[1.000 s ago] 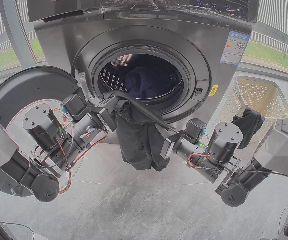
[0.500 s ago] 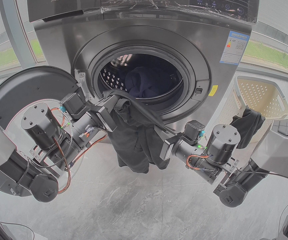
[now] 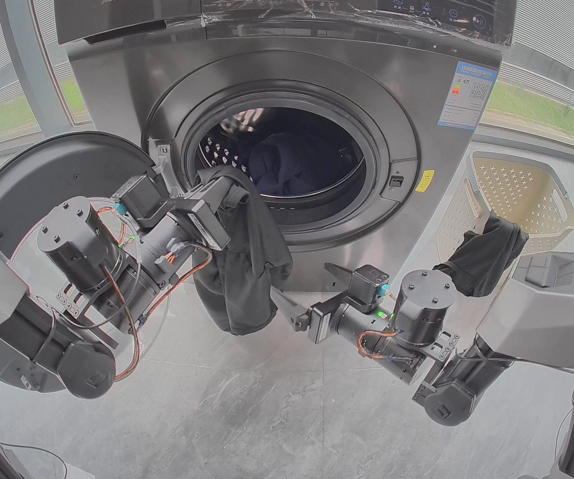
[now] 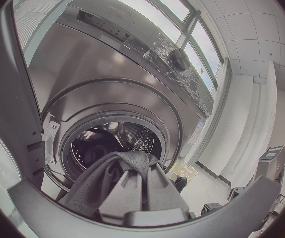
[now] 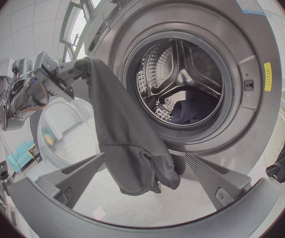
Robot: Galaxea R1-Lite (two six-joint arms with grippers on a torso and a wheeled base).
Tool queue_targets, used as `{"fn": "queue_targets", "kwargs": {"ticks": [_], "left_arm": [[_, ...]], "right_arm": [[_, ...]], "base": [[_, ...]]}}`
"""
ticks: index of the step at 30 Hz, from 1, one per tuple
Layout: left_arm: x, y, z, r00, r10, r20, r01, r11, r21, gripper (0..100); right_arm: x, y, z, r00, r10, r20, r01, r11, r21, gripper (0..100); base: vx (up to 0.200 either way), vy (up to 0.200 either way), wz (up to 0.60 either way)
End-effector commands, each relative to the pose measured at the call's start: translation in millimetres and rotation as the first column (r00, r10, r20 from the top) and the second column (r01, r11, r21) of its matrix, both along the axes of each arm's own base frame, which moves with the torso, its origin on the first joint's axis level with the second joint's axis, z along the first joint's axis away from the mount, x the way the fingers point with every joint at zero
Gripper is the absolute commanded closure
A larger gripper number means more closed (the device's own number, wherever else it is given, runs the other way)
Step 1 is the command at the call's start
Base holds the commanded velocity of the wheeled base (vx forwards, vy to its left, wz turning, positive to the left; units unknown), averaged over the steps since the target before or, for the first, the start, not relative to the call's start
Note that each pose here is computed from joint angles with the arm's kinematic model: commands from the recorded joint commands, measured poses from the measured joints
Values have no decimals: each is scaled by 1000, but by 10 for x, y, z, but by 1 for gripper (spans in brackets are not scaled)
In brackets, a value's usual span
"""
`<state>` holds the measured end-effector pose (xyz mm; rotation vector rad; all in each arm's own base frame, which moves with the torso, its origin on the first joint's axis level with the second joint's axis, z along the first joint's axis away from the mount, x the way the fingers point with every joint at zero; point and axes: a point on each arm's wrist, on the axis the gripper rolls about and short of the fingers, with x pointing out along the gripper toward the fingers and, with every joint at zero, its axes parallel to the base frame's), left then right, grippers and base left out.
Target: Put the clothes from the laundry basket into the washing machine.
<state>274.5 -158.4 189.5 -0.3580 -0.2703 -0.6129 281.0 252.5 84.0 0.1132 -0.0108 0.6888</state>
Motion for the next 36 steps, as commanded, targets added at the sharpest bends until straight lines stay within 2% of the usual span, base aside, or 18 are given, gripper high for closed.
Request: {"fn": "queue_targets", "kwargs": {"ticks": [1,5,10,11,14,17,20,22,26,31,36], "left_arm": [[31,-6,-10,1000,9,-2,-9,1000,-3,100],[49,-16,-33,1000,11,-7,-11,1000,0,100],[60,-16,-37,1000,12,-9,-12,1000,1,100],[60,-16,-37,1000,12,-9,-12,1000,1,100],[79,-21,-63,1000,15,-16,-15,1000,4,100],[84,-22,-72,1000,24,-19,-24,1000,2,100],[88,-24,-73,1000,25,-19,-25,1000,2,100],[82,-26,-60,1000,25,-15,-25,1000,-1,100],[73,-15,-43,1000,25,-11,-25,1000,-3,100],[60,-13,-27,1000,23,-8,-23,1000,-6,100],[57,-12,-22,1000,23,-6,-23,1000,-7,100]], "right_arm": [[-184,94,0,998,55,-6,-55,998,-9,0],[-352,199,35,993,115,3,-115,993,1,0],[-527,436,118,974,220,49,-222,974,49,0],[-536,443,118,973,224,49,-227,973,49,0],[-652,546,121,958,282,51,-285,957,51,0],[-693,597,105,953,299,40,-301,952,56,0],[-665,629,77,954,298,33,-300,952,57,0],[-453,713,0,961,275,38,-277,959,60,0],[-137,690,-88,977,212,32,-214,975,55,0],[205,598,-92,991,128,44,-130,989,66,0],[325,546,-50,994,95,54,-99,992,75,0]], "base": [[0,0,0],[0,0,0],[0,0,0],[0,0,0],[0,0,0],[0,0,0],[0,0,0],[0,0,0],[0,0,0],[0,0,0],[0,0,0]]}}
